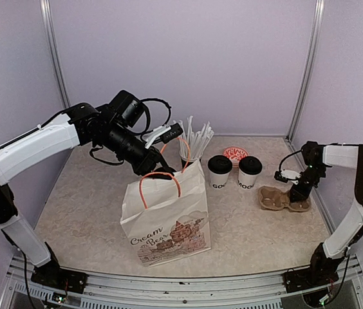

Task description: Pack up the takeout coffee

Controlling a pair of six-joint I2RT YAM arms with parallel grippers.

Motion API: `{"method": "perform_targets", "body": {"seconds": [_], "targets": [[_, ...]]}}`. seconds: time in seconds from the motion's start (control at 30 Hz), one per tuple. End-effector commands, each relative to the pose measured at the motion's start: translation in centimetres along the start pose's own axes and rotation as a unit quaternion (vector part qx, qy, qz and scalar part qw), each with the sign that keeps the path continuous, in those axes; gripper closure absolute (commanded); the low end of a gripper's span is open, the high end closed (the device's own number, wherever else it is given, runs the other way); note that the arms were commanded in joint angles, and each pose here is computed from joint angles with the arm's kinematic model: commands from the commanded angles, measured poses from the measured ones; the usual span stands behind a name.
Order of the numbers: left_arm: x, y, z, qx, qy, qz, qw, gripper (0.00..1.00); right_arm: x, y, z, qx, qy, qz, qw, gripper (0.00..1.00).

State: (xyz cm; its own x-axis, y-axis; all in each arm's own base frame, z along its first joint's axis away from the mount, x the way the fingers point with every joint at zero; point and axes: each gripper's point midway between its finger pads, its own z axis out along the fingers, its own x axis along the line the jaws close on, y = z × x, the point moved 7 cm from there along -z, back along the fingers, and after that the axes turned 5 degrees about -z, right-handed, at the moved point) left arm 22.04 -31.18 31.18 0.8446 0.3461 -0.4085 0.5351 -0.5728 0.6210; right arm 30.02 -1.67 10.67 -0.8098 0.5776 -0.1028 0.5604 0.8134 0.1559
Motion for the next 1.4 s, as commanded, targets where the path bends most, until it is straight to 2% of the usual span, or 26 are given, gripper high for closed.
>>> {"method": "perform_targets", "body": {"seconds": [0.0,0.17,0.27,0.6,0.87,1.03,1.37], "targets": [[-0.4,0.7,-0.3,-0.013,0.012,0.011,1.000,0.98,0.8,1.0,-2.3,-0.048,0.033,-0.012,0.998,0.77],[-0.5,0.8,-0.4,-0.017,0.015,0.017,1.000,0.98,1.6,1.4,-3.4,-0.081,0.036,-0.059,0.994,0.57],[-0.5,1.1,-0.4,-0.018,0.017,0.020,0.999,0.97,1.5,1.7,-3.5,-0.093,0.040,-0.091,0.991,0.53],[-0.8,1.6,-0.2,-0.015,0.019,0.028,0.999,0.96,1.3,3.7,-5.1,-0.155,0.054,-0.211,0.964,0.51],[-0.6,1.6,0.2,-0.010,0.022,0.024,0.999,0.96,1.5,4.6,-3.9,-0.136,0.083,-0.250,0.955,0.52],[-0.5,1.7,0.1,-0.012,0.030,0.022,0.999,0.92,2.4,4.9,-3.0,-0.120,0.089,-0.270,0.951,0.50],[-0.4,1.4,-0.1,-0.008,0.036,0.020,0.999,0.91,3.1,4.7,-1.7,-0.082,0.097,-0.293,0.948,0.53]]}}
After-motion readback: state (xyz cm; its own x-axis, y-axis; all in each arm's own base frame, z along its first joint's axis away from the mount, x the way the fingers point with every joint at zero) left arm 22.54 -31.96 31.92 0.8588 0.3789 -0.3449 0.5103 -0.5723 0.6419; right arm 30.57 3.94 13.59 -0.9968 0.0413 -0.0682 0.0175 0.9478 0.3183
